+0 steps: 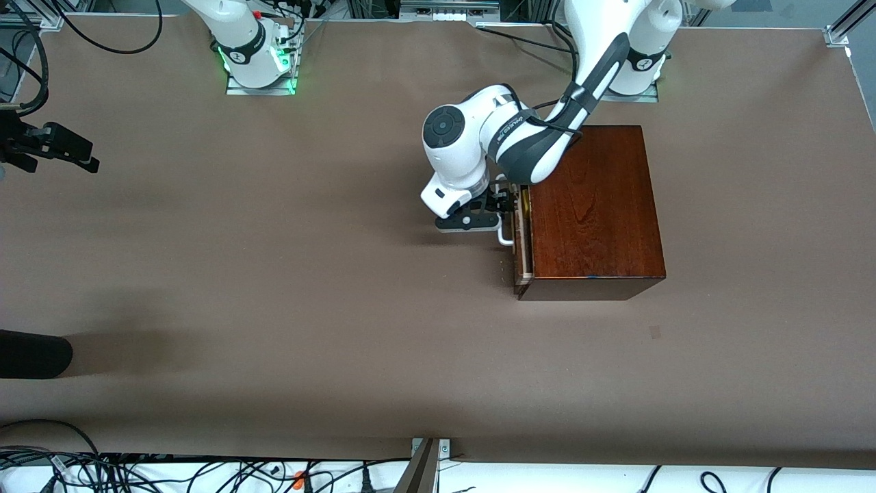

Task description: Open drawer, take yellow block, close drawer

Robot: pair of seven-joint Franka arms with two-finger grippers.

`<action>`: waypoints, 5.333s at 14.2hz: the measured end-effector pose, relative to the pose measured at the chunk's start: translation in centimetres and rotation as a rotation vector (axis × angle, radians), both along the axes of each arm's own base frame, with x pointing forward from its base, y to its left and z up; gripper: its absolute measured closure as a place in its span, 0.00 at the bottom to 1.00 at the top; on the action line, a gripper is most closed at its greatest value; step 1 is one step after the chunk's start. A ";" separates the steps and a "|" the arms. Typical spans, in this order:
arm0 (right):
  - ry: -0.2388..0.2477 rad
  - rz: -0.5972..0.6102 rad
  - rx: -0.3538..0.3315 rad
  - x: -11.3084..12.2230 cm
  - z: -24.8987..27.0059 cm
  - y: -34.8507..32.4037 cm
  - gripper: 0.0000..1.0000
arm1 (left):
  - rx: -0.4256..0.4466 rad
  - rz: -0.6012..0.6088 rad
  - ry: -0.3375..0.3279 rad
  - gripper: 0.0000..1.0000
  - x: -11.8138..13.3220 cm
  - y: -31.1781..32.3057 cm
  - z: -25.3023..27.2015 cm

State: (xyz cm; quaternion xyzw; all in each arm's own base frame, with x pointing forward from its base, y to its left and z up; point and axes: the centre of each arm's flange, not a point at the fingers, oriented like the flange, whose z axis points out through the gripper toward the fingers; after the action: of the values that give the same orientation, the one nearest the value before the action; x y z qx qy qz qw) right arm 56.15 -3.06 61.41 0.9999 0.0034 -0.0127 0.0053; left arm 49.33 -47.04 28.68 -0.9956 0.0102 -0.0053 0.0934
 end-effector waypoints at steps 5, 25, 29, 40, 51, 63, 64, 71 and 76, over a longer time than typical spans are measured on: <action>0.000 0.000 0.000 0.0 0.0 0.0 0.00 | -0.120 -0.002 -0.018 0.00 -0.8 -3.1 1.1; 0.000 -0.001 0.000 0.0 0.0 -0.1 0.00 | -0.205 0.029 -0.012 0.00 -0.8 -5.3 1.6; 0.000 -0.001 0.000 0.0 0.0 -0.1 0.00 | -0.242 0.026 -0.033 0.00 -0.5 -6.2 3.1; 0.000 0.031 0.009 0.1 0.0 2.0 0.00 | -0.060 0.012 0.051 0.00 5.3 8.2 19.6; -0.020 -0.503 0.020 -4.2 -0.2 28.0 0.00 | -0.121 -0.125 0.185 0.00 9.9 36.2 30.0; 0.070 -1.529 0.154 -10.5 -10.9 54.0 0.00 | -0.163 -0.034 0.035 0.00 5.2 43.4 29.3; 0.080 -1.577 0.143 -10.9 -12.2 55.8 0.00 | -0.162 -0.035 0.048 0.00 4.9 43.3 29.3; 0.093 -1.650 0.111 -11.5 -21.9 62.2 0.00 | -0.162 -0.027 0.056 0.00 4.9 43.7 29.3; 0.088 -1.647 0.129 -10.9 -24.2 62.8 0.00 | -0.162 -0.024 0.056 0.00 4.9 43.8 29.2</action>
State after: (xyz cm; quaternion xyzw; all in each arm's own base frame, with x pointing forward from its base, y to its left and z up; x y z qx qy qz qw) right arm 45.22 59.71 37.16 0.6792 -0.7294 -0.0513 -0.0632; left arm 54.19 -3.20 57.91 -0.9994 0.0245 0.0207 0.0122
